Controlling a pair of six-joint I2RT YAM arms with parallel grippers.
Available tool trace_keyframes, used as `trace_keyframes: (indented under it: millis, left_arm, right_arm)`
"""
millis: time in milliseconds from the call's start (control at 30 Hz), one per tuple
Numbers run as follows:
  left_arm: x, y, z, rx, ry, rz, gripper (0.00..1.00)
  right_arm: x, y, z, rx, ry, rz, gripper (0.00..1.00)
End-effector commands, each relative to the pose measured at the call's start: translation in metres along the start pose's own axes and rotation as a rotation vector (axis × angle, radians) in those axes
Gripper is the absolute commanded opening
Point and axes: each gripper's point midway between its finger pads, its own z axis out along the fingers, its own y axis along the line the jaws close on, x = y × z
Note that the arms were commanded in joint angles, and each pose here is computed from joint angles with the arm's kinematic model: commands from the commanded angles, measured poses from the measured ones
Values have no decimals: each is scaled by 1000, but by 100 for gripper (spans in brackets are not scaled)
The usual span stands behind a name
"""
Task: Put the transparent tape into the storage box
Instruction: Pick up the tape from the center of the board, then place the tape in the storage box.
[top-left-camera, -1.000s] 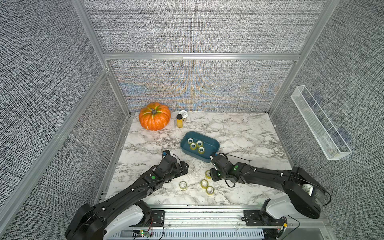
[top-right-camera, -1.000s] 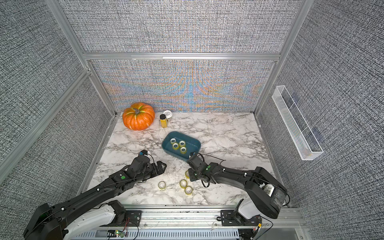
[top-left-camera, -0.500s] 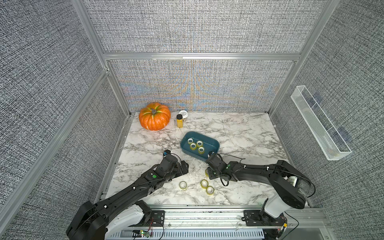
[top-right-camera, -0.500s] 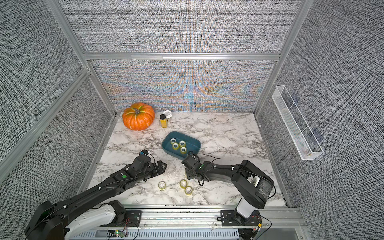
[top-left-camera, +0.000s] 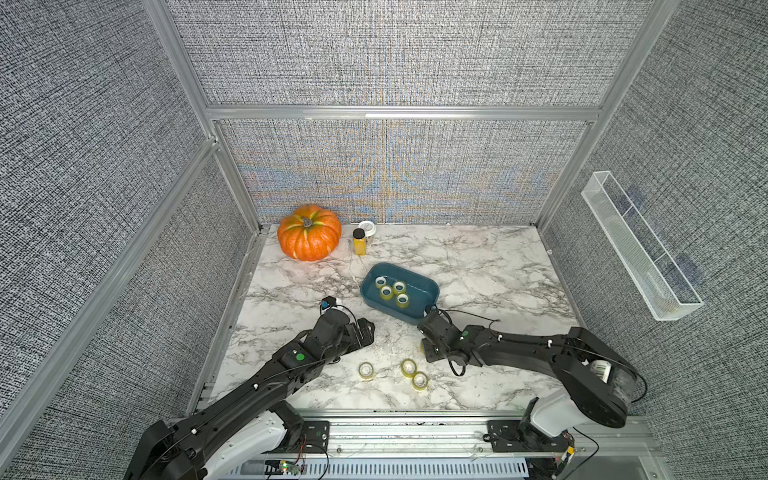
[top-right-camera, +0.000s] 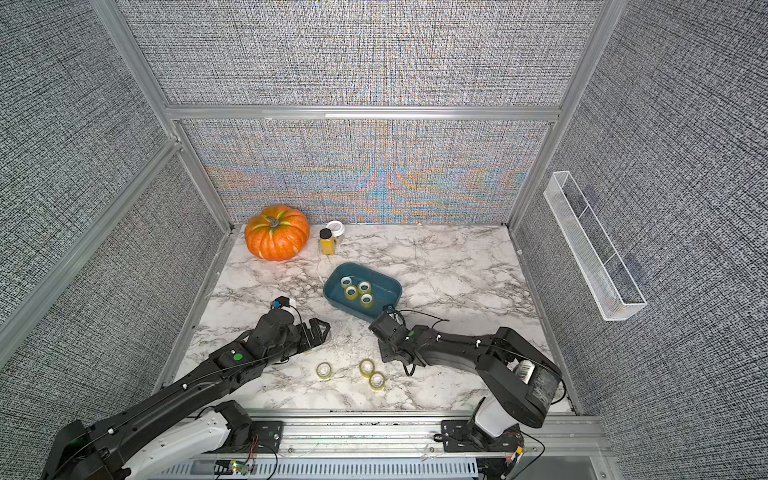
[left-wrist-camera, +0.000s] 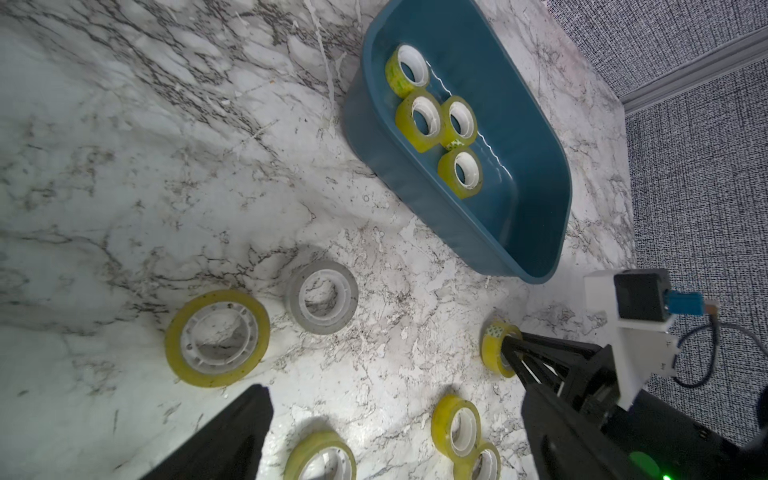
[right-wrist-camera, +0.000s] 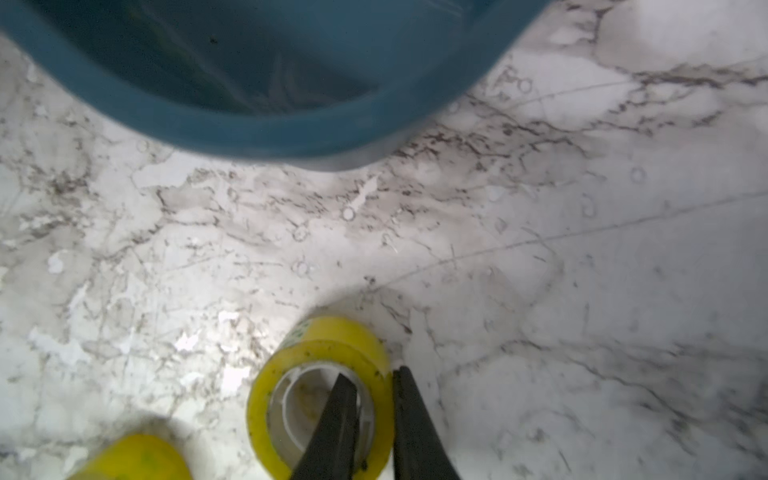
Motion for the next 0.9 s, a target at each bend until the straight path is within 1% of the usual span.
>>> trace_keyframes:
  millis: [0, 33, 67, 167, 267, 333, 400, 500, 600, 733, 867]
  left_arm:
    - [-5, -1, -2, -5, -17, 14, 99]
    - [-6, -1, -3, -8, -24, 19, 99]
    - [-8, -2, -3, -11, -30, 23, 100]
    - [-18, -5, -5, -17, -67, 22, 100]
    - [-36, -17, -12, -4, -132, 46, 100]
    - [-48, -25, -17, 0, -169, 64, 100]
    - [-56, -31, -19, -7, -183, 81, 100]
    - [-62, -39, -21, -8, -185, 83, 100]
    - [-63, -41, -21, 8, -192, 75, 100]
    - [-59, -33, -20, -4, -189, 67, 100]
    - [-57, -30, -23, 7, -204, 50, 100]
  right_arm:
    - [-7, -8, -20, 28, -6, -8, 17]
    - [-12, -8, -28, 24, -19, -9, 16]
    - [-31, -2, -42, -1, -64, 0, 17]
    - [-62, 2, -70, -42, -150, -5, 18]
    - [-96, 2, -83, -73, -246, -8, 19]
    - [-118, 1, -83, -79, -268, -13, 20]
    - [-137, 0, -74, -72, -264, -25, 20]
    - [-161, -6, -45, -43, -230, -11, 17]
    - [-177, 3, -17, -64, -223, -10, 17]
    - [-185, 1, 24, -26, -174, -7, 16]
    - [-182, -2, 50, 9, -136, -30, 17]
